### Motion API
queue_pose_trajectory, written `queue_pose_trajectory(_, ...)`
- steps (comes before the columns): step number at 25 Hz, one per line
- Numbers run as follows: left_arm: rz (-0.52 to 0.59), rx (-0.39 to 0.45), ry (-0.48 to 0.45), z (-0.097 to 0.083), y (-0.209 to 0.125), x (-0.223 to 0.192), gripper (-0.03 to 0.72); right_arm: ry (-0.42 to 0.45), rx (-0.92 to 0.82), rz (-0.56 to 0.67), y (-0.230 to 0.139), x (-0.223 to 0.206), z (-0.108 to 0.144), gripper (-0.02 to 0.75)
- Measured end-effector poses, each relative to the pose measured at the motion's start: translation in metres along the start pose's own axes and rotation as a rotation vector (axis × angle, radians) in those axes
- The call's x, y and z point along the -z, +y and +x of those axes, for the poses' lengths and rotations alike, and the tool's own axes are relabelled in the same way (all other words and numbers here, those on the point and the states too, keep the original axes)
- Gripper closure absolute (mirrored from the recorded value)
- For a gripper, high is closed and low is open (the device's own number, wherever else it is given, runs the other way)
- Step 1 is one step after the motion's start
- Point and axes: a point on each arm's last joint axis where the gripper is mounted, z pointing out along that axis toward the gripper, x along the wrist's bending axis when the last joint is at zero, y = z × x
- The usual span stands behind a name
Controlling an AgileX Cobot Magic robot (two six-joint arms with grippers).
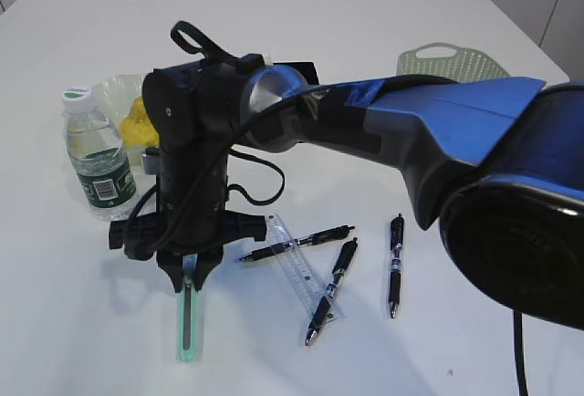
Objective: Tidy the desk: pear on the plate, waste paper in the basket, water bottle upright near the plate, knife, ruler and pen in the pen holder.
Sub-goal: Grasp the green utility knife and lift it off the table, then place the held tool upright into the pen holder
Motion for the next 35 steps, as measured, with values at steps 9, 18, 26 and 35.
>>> queue_pose_trajectory(9,0.000,0.000,0.000,0.000,0.000,0.000,0.160,0.063,0.115,-0.165,0.017,0.045,0.018,0.598)
queue_pose_trajectory(18,0.000,0.000,0.000,0.000,0.000,0.000,0.160,0.008,0.174,-0.273,0.025,0.065,0.017,0.598)
queue_pose_trajectory(26,0.000,0.000,0.000,0.000,0.000,0.000,0.160,-0.113,0.210,-0.429,0.027,0.110,0.004,0.598)
queue_pose_trajectory(35,0.000,0.000,0.000,0.000,0.000,0.000,0.160,-0.325,0.321,-0.596,0.031,0.152,-0.013,0.598)
